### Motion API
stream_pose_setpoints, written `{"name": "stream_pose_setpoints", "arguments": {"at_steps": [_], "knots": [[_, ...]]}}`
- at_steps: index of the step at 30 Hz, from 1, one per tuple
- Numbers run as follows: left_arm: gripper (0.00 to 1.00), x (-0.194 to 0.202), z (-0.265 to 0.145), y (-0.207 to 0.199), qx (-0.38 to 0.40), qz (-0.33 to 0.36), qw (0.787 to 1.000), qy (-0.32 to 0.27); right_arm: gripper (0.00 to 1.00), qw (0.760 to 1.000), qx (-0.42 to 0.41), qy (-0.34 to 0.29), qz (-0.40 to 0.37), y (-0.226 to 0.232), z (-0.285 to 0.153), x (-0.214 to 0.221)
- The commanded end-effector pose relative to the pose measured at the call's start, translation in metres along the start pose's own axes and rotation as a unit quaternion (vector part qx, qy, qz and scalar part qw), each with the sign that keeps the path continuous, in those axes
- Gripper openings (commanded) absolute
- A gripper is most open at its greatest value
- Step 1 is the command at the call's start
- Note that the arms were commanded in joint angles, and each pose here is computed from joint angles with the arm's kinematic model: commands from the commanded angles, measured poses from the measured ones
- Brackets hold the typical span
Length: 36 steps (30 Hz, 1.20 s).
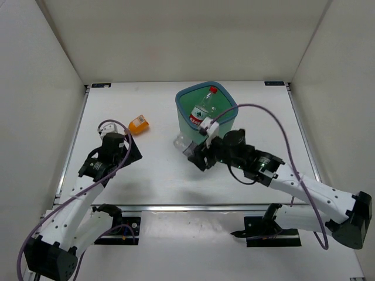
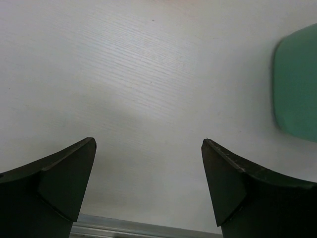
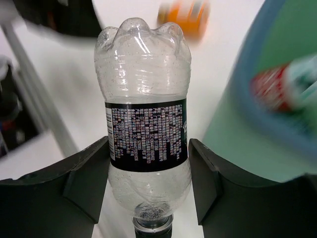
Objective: Put the plastic bottles in the bin
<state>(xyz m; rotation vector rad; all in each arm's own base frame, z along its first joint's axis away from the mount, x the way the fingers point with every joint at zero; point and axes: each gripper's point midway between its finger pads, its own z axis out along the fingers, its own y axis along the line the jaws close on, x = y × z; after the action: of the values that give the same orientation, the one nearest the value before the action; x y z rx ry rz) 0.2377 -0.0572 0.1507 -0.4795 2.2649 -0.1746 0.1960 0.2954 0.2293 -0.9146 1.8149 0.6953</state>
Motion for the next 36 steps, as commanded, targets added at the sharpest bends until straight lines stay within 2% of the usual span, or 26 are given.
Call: {"name": "stream_pose_setpoints", "arguments": {"at_steps": [1,4,5,7,12,18,21,23,25,27,30,32,36], "knots": [[0.98,-0.010,0.007,-0.003,-0.010,0.003,1.000,-0.005,0.44,0.992,0.007,-0.123,-0.041,-0.013,-0.026,-0.097],[0.99,-0.008,0.021,-0.004,-0.013,0.010,1.000,0.010,0.43,0.980,0.034,-0.178,-0.077,-0.039,-0.023,-0.157],[0.99,-0.008,0.024,-0.005,-0.014,0.010,1.000,0.014,0.43,0.980,0.053,-0.170,-0.088,-0.057,-0.013,-0.158],[0.99,-0.017,0.029,-0.003,-0.031,0.003,1.000,0.007,0.42,0.971,0.087,-0.201,-0.093,-0.083,-0.011,-0.184],[0.98,-0.040,0.043,-0.006,-0.033,0.022,0.999,0.001,0.44,0.974,0.113,-0.188,-0.049,-0.147,0.007,-0.168],[0.98,-0.074,0.074,-0.015,-0.030,0.089,0.996,-0.004,0.63,0.980,0.112,-0.165,-0.012,-0.169,0.017,-0.134],[0.99,-0.097,0.093,-0.024,-0.010,0.097,0.995,-0.010,0.81,0.978,0.127,-0.161,-0.028,-0.167,0.017,-0.132],[0.99,-0.111,0.109,-0.035,0.015,0.116,0.993,-0.006,0.92,0.977,0.139,-0.163,-0.022,-0.169,0.011,-0.134],[0.99,-0.120,0.120,-0.045,0.047,0.152,0.987,0.013,0.97,0.975,0.142,-0.171,-0.007,-0.173,0.003,-0.140],[0.99,-0.123,0.134,-0.055,0.087,0.212,0.973,0.039,0.97,0.972,0.145,-0.185,-0.002,-0.175,-0.010,-0.148],[0.99,-0.130,0.148,-0.060,0.145,0.248,0.956,0.064,0.98,0.975,0.142,-0.170,0.006,-0.179,-0.033,-0.145],[0.99,-0.129,0.158,-0.059,0.158,0.262,0.949,0.075,0.98,0.975,0.142,-0.170,0.031,-0.185,-0.051,-0.145],[0.98,-0.136,0.183,-0.058,0.134,0.299,0.943,0.065,0.99,0.968,0.150,-0.193,0.051,-0.190,-0.094,-0.143]]}}
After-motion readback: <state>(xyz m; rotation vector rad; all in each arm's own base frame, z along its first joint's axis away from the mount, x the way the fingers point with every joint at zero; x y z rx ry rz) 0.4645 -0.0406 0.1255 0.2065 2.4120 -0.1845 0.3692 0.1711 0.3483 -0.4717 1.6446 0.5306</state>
